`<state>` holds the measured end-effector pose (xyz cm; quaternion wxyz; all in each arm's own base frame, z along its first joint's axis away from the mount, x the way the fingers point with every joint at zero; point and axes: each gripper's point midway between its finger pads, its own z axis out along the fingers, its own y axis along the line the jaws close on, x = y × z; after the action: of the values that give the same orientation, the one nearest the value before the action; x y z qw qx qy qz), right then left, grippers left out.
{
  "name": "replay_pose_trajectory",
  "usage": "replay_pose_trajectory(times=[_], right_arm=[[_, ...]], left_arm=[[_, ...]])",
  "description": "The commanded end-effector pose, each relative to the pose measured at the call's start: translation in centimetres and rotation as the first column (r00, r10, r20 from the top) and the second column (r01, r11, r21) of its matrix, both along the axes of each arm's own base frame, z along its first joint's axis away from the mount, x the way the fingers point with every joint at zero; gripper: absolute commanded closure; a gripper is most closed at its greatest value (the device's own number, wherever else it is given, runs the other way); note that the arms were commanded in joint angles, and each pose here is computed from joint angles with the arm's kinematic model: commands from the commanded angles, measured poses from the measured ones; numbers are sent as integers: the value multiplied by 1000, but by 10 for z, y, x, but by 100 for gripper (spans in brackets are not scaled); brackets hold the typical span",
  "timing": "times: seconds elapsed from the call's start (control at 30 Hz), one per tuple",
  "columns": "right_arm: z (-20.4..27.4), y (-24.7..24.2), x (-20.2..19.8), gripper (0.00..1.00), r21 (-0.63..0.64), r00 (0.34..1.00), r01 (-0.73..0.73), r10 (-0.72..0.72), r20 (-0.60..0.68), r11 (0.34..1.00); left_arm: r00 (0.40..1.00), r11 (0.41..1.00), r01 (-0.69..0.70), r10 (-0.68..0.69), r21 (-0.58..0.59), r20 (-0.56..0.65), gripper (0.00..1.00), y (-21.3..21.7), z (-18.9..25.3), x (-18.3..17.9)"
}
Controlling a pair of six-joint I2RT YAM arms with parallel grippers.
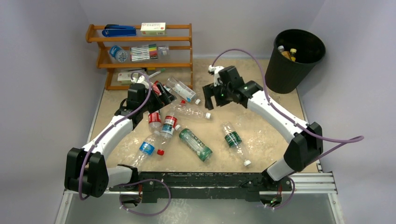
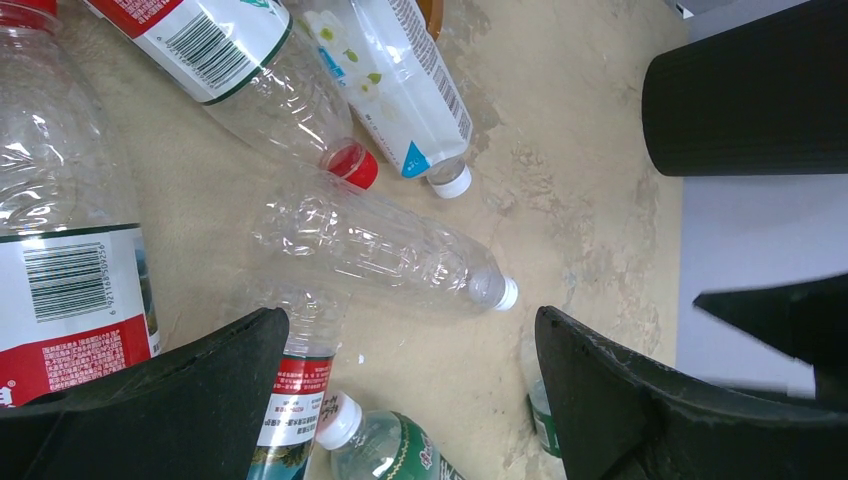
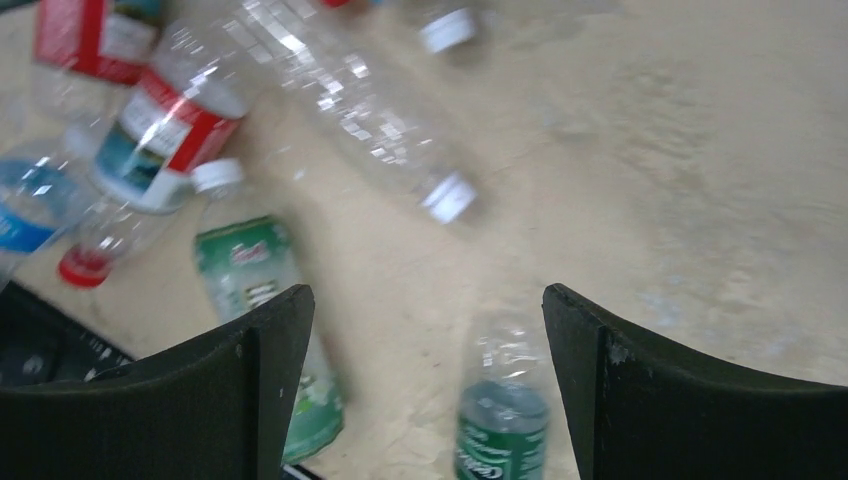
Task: Put the plastic bottles in the bin
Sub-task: Pick up the plastic bottle at the center of the board.
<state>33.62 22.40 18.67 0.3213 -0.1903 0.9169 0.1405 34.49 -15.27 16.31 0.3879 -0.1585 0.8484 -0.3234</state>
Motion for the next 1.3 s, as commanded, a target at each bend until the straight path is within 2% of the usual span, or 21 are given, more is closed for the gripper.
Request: replay_pose_trajectory(times=[0.0,0.2,0.33,0.6,1.0,1.13,1.27], right_arm=[[13,56,-48,13,143,983,-182,182,17,973],[-17,107,-109,13,186,932,-353,363,-21,917],[-38,123,-131,13,160,922,-373,384,-43,914],[-84,123,-144,14,22,933,-347,347,-99,938],[-131,116,-146,17,-60,936,-327,314,-156,943],[-142,114,-147,22,-83,935,-328,310,-171,941],[-144,112,-148,38,-86,935,-326,308,-173,941]], left_arm=[[998,1000,-5,6,-15,55,5,-3,14,7],[999,1000,-9,9,-10,52,5,-2,12,6],[999,1000,-9,10,-9,50,5,-1,11,5],[999,1000,-10,11,-5,50,5,-1,12,6],[999,1000,-7,7,0,53,5,-1,14,7],[999,1000,-7,7,-1,52,5,-1,15,8],[999,1000,-7,7,-1,52,5,-1,15,7]])
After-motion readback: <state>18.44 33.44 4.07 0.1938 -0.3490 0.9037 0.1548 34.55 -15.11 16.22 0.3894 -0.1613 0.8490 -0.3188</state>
